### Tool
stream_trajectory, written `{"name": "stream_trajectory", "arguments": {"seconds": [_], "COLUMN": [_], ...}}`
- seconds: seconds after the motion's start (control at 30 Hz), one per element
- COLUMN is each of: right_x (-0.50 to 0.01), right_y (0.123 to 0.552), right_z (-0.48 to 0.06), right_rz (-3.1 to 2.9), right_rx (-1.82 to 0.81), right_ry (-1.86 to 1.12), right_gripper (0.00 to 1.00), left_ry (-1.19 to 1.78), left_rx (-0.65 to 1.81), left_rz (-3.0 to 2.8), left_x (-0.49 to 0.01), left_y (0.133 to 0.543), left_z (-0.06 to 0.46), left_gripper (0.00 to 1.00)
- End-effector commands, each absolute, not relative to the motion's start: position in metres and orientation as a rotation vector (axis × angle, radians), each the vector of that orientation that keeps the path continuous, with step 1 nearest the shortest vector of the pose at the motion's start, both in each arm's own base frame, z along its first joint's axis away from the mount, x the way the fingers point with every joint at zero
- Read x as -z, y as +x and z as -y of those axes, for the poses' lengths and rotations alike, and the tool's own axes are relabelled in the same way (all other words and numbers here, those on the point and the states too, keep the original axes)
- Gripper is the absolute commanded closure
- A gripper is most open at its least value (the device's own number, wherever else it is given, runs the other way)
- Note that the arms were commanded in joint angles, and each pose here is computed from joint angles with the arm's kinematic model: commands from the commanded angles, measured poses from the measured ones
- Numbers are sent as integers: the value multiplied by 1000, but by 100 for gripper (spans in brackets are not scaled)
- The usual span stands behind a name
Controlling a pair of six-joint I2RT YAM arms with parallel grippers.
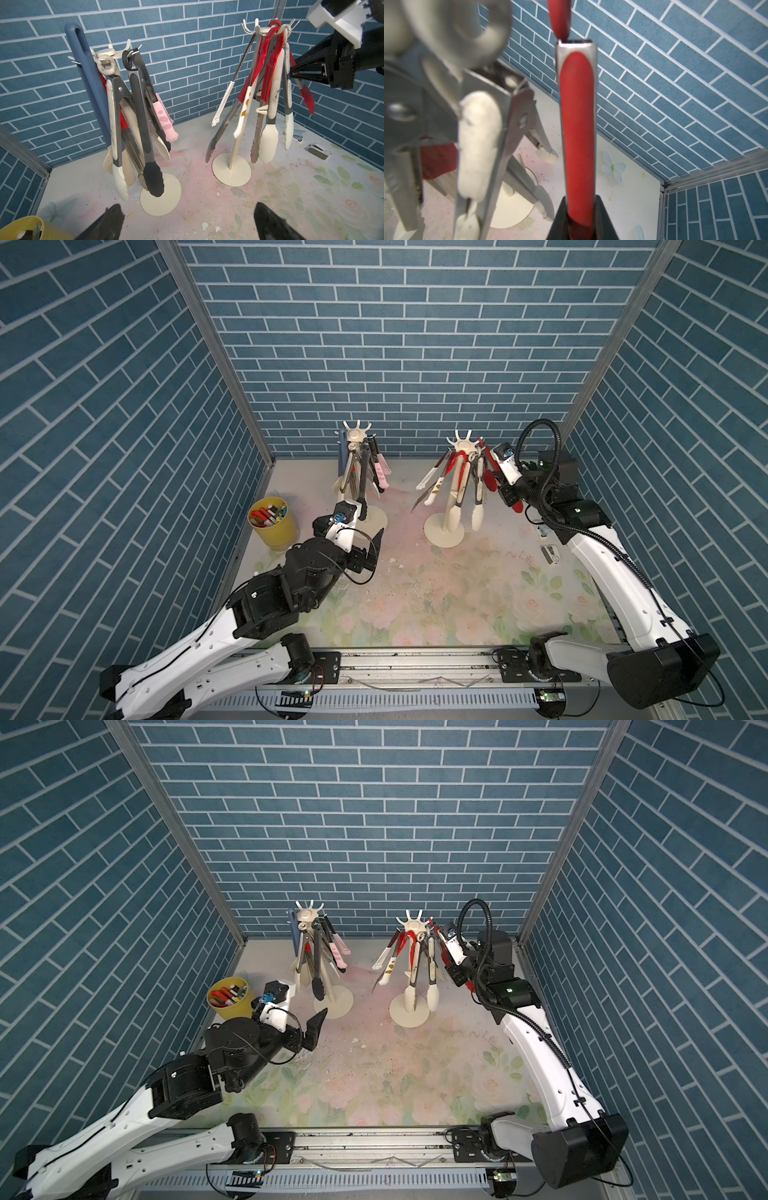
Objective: Hang food tongs on kitchen utensil racks
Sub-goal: Hang the food tongs on the rack.
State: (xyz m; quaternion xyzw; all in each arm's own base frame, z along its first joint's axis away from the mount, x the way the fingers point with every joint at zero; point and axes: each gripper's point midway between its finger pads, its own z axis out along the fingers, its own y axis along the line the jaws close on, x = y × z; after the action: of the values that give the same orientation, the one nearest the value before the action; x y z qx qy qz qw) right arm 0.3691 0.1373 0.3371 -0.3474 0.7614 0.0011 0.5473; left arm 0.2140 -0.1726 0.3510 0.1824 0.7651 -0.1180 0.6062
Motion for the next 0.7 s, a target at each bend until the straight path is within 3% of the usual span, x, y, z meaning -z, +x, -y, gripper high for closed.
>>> {"name": "stream_trajectory", "arguments": {"seconds": [0.0, 0.6, 0.67], "right_x": [-355, -338, -334], "right_y": [365, 368, 368], "right_z": [-136, -146, -149], "right_rz": [-1726, -1746, -1753], "right_rx": [44, -9, -25], "right_ry": [-837, -887, -893], "right_gripper": [100, 100, 92], "left_ry": [414, 394, 378], "left_rx": [272, 263, 266], "left_rz": [-1771, -1830, -1861], "left_x": [-349, -327, -320], "left_y": [214, 225, 228], "left_z": [172, 180, 180], "left_gripper": [1, 0, 1]}}
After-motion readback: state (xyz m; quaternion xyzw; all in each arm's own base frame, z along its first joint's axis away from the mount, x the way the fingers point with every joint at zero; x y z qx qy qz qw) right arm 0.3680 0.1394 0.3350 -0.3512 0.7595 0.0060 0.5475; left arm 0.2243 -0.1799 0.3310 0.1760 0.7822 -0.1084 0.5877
